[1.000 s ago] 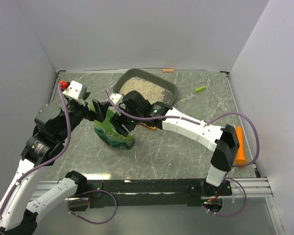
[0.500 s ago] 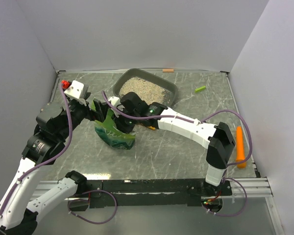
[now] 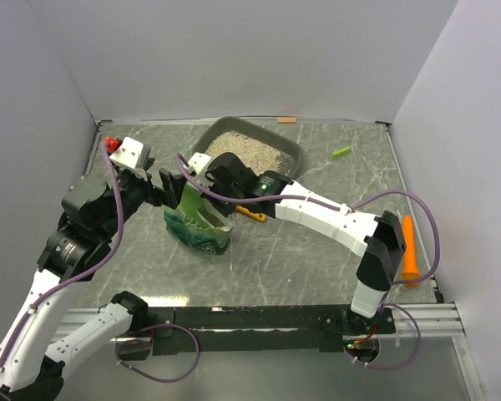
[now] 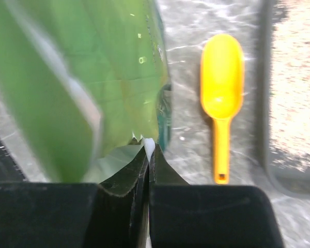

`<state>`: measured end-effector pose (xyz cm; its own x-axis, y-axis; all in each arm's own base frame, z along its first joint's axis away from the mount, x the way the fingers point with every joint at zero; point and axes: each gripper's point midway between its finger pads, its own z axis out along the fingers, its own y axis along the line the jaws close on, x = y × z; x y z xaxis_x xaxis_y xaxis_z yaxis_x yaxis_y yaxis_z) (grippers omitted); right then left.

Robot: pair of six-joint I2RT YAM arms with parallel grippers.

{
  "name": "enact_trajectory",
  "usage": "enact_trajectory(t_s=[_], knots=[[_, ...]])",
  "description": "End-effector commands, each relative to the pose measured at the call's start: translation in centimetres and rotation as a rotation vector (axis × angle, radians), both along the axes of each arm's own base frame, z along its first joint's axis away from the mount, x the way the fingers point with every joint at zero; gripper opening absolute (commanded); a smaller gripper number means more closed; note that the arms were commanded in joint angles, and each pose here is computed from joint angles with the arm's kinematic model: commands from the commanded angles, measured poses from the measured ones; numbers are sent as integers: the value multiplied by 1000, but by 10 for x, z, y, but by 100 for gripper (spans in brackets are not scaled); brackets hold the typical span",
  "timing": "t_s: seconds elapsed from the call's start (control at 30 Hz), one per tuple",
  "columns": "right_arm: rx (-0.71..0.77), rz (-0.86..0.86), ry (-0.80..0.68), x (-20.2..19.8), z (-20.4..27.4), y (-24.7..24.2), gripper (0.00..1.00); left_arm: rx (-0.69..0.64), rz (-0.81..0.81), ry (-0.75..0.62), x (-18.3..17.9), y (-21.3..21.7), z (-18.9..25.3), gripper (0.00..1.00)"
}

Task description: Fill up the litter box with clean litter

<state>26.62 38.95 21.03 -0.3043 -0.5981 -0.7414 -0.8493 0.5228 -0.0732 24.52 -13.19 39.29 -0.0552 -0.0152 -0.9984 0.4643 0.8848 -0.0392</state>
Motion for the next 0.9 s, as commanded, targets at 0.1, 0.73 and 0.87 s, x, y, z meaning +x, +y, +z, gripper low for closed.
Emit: enact_trajectory(t_s=[0.1,0.73,0.87], knots=[[33,-69,-246,26,78,-28,0,-10,3,-37,-4,4,12,97],[112,-66,-222,21,100,-32,44,-24,-12,-52,-20,9,12,97],[174,-71,-225,9,131,-43,56,-22,-11,-49,-21,10,10,97]])
